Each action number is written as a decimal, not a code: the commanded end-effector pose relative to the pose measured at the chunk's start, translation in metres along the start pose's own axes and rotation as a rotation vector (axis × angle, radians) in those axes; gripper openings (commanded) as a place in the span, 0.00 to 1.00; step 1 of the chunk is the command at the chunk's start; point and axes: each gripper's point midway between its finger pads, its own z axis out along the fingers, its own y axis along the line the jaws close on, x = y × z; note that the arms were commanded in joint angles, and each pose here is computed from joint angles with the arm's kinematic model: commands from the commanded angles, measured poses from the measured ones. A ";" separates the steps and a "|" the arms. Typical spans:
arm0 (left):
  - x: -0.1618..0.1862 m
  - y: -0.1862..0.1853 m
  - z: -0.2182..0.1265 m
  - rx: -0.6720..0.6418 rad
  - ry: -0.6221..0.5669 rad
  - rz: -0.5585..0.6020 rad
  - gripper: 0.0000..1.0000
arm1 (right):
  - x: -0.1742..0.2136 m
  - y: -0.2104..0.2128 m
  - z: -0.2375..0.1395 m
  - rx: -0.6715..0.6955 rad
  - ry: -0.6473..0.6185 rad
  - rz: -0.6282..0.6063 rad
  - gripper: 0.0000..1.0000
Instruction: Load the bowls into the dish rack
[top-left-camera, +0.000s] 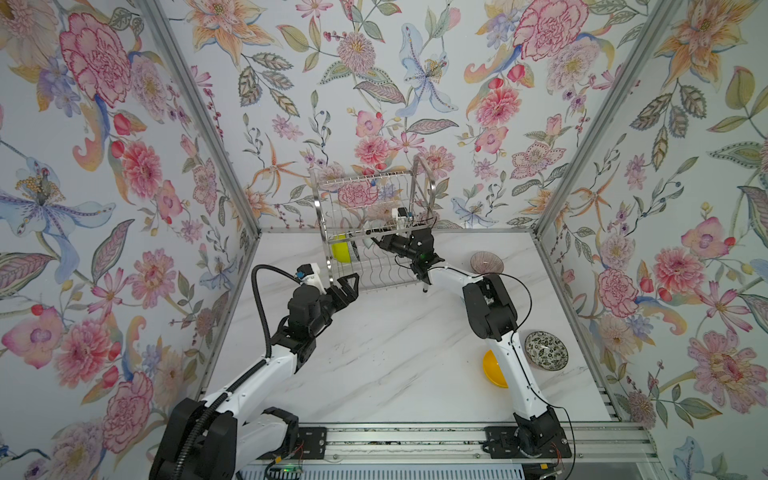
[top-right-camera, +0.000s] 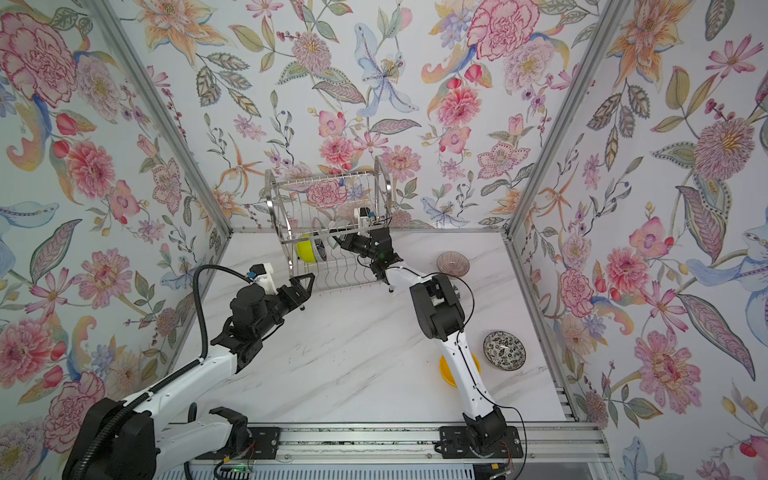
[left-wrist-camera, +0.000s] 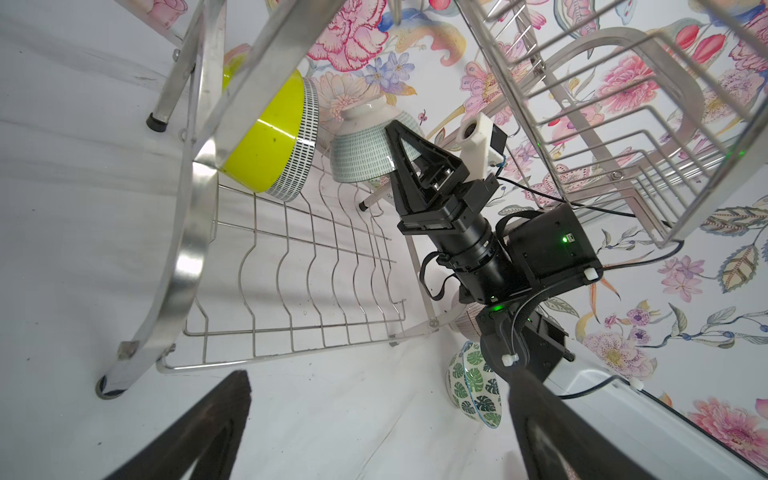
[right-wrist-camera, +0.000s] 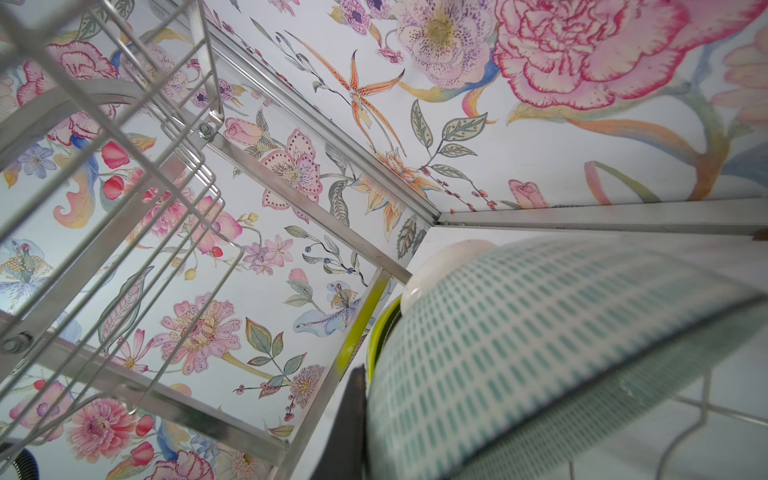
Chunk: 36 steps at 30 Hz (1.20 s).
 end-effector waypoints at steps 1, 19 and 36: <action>0.002 0.003 0.002 0.006 0.017 -0.017 0.99 | 0.018 0.005 0.012 -0.031 0.018 0.013 0.00; 0.011 0.015 0.011 0.000 0.046 -0.040 0.99 | 0.052 0.002 0.009 -0.028 0.027 0.051 0.00; 0.012 0.018 0.001 0.001 0.055 -0.062 0.99 | 0.062 0.034 0.000 -0.011 -0.009 -0.013 0.00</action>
